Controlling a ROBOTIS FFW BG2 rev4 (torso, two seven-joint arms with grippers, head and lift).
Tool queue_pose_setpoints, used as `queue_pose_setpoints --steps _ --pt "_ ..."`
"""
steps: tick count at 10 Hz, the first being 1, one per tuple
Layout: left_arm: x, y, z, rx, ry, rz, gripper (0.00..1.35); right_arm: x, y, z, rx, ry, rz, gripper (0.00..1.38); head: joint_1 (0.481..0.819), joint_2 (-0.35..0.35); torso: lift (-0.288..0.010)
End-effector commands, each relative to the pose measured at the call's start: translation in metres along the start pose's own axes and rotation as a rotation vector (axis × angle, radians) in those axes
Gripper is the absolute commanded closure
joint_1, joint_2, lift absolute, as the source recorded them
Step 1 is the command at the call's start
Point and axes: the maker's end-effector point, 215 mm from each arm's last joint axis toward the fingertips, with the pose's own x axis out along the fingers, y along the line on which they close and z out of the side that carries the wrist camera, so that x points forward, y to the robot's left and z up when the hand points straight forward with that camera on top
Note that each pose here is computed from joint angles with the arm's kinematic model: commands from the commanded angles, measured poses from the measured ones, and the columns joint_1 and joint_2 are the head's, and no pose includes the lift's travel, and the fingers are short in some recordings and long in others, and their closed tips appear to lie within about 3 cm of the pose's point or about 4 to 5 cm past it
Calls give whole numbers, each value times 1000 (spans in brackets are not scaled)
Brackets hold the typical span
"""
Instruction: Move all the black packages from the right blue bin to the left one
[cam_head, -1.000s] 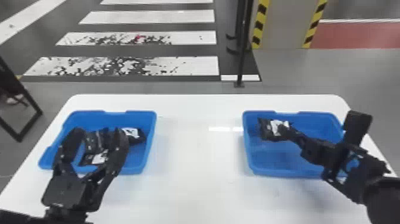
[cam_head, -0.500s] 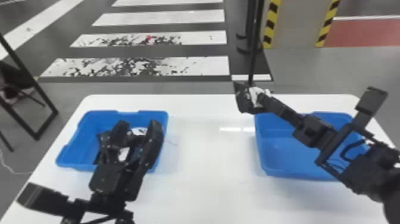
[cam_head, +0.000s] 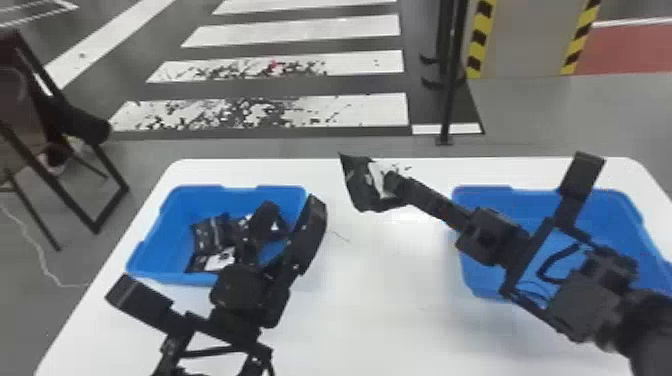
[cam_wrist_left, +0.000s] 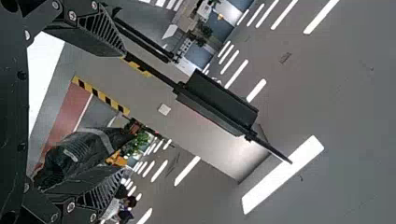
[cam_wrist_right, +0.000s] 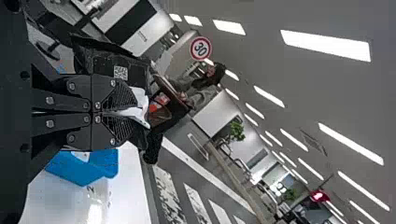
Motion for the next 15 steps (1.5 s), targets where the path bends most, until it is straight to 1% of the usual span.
queue_pose_setpoints --steps 1,2,3,4,5,6,9,10,11,12,13,14,15 --pt "2 -3 -4 13 15 -8 179 14 18 -25 38 46 47 1210 695 176 -140" --pt "3 -5 -3 16 11 -13 179 17 22 -31 41 58 58 1210 695 203 -140" --pt "3 -6 1 25 -2 -15 179 17 24 -31 38 60 62 1210 695 222 -140" --pt "5 -9 -1 25 3 -24 183 19 26 -29 36 59 66 1210 695 232 -140" --pt "5 -12 -5 19 12 -30 183 22 32 -35 41 72 81 1210 695 233 -140" --pt "8 -19 -11 13 29 -47 183 26 36 -44 64 85 95 1210 695 234 -140" --pt "12 -26 -15 51 43 -68 191 32 44 -51 79 99 117 1210 695 243 -140" --pt "11 -24 -18 54 54 -64 391 32 45 -50 80 96 120 1210 695 243 -140" --pt "10 -22 -32 7 100 -55 780 32 47 -48 77 92 123 1210 695 242 -140" --pt "7 -20 -44 -23 138 -48 825 32 47 -48 75 93 124 1210 695 240 -140" --pt "5 -18 -45 -3 141 -41 1042 32 47 -48 75 93 126 1210 695 236 -140" --pt "3 -14 -40 6 136 -18 1220 31 47 -49 74 94 126 1210 695 231 -140" --pt "1 -12 -34 17 126 -2 1220 31 48 -49 75 94 128 1210 695 234 -140"
